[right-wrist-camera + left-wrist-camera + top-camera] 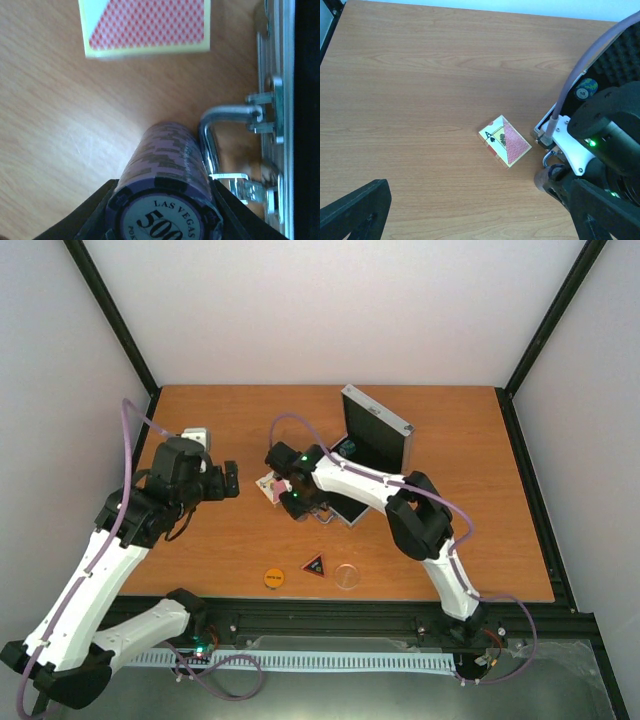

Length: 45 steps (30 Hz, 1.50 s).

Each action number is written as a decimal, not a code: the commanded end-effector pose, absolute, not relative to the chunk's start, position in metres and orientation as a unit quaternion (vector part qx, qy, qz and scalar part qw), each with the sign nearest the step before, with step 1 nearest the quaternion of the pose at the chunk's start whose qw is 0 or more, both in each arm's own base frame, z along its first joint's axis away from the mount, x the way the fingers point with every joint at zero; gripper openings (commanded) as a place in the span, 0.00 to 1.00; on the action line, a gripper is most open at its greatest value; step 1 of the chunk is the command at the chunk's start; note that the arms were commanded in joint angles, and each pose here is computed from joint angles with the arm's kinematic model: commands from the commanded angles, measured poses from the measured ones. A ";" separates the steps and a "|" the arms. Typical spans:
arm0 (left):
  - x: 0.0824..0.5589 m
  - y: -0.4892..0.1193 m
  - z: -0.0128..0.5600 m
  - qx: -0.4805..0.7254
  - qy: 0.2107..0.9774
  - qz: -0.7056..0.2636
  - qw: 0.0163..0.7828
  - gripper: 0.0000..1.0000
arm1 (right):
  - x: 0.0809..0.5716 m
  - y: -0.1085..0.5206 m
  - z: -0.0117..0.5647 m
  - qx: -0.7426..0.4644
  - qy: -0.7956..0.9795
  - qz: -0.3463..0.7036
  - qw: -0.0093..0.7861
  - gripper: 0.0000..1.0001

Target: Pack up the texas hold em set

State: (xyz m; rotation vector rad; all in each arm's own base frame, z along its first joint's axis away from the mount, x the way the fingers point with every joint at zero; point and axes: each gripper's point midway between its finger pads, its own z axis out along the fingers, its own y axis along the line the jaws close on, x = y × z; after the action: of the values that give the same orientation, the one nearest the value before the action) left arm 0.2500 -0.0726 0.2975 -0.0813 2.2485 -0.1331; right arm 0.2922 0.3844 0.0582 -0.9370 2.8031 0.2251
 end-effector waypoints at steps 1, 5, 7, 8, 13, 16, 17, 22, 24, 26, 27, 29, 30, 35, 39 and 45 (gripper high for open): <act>0.248 -0.072 0.300 -0.036 0.898 -0.062 0.434 1.00 | 0.281 0.371 0.103 -0.326 0.936 0.057 0.122 0.30; 0.248 -0.074 0.298 -0.033 0.898 -0.066 0.434 1.00 | 0.278 0.358 0.126 -0.312 0.938 0.048 0.139 0.26; 0.249 -0.075 0.296 -0.032 0.898 -0.069 0.434 1.00 | 0.276 0.352 0.138 -0.309 0.938 0.048 0.147 0.23; 0.249 -0.076 0.296 -0.032 0.898 -0.070 0.433 1.00 | 0.275 0.350 0.142 -0.307 0.939 0.046 0.149 0.22; 0.249 -0.077 0.292 -0.028 0.899 -0.072 0.431 1.00 | 0.276 0.327 0.153 -0.293 0.942 0.009 0.165 0.21; 0.249 -0.079 0.290 -0.025 0.900 -0.074 0.428 1.00 | 0.284 0.305 0.150 -0.278 0.943 -0.048 0.179 0.16; 0.249 -0.079 0.290 -0.025 0.900 -0.075 0.428 1.00 | 0.287 0.298 0.149 -0.274 0.942 -0.069 0.183 0.15; 0.247 -0.079 0.287 -0.027 0.902 -0.079 0.424 1.00 | 0.306 0.266 0.152 -0.251 0.931 -0.151 0.218 0.15; 0.246 -0.079 0.287 -0.028 0.903 -0.080 0.422 1.00 | 0.314 0.257 0.153 -0.244 0.926 -0.173 0.231 0.15; 0.245 -0.080 0.286 -0.028 0.903 -0.081 0.421 1.00 | 0.320 0.249 0.154 -0.240 0.921 -0.191 0.241 0.15; 0.245 -0.080 0.286 -0.028 0.903 -0.081 0.420 1.00 | 0.322 0.246 0.154 -0.240 0.918 -0.198 0.246 0.15; 0.245 -0.080 0.286 -0.028 0.904 -0.081 0.419 1.00 | 0.326 0.241 0.152 -0.243 0.912 -0.215 0.250 0.16; 0.245 -0.080 0.285 -0.028 0.904 -0.081 0.418 1.00 | 0.328 0.238 0.152 -0.243 0.909 -0.224 0.253 0.16; 0.245 -0.080 0.285 -0.029 0.905 -0.082 0.417 1.00 | 0.337 0.229 0.147 -0.243 0.899 -0.252 0.262 0.15; 0.244 -0.080 0.285 -0.030 0.905 -0.083 0.417 1.00 | 0.344 0.221 0.143 -0.242 0.895 -0.264 0.267 0.15; 0.243 -0.078 0.285 -0.029 0.905 -0.079 0.417 1.00 | 0.355 0.210 0.137 -0.243 0.886 -0.289 0.268 0.15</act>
State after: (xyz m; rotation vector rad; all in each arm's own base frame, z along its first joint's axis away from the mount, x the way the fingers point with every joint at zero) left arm 0.2447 -0.0813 0.2812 -0.0482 2.2853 -0.1890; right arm 0.3349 0.2195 0.1184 -0.7197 2.4907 -0.7163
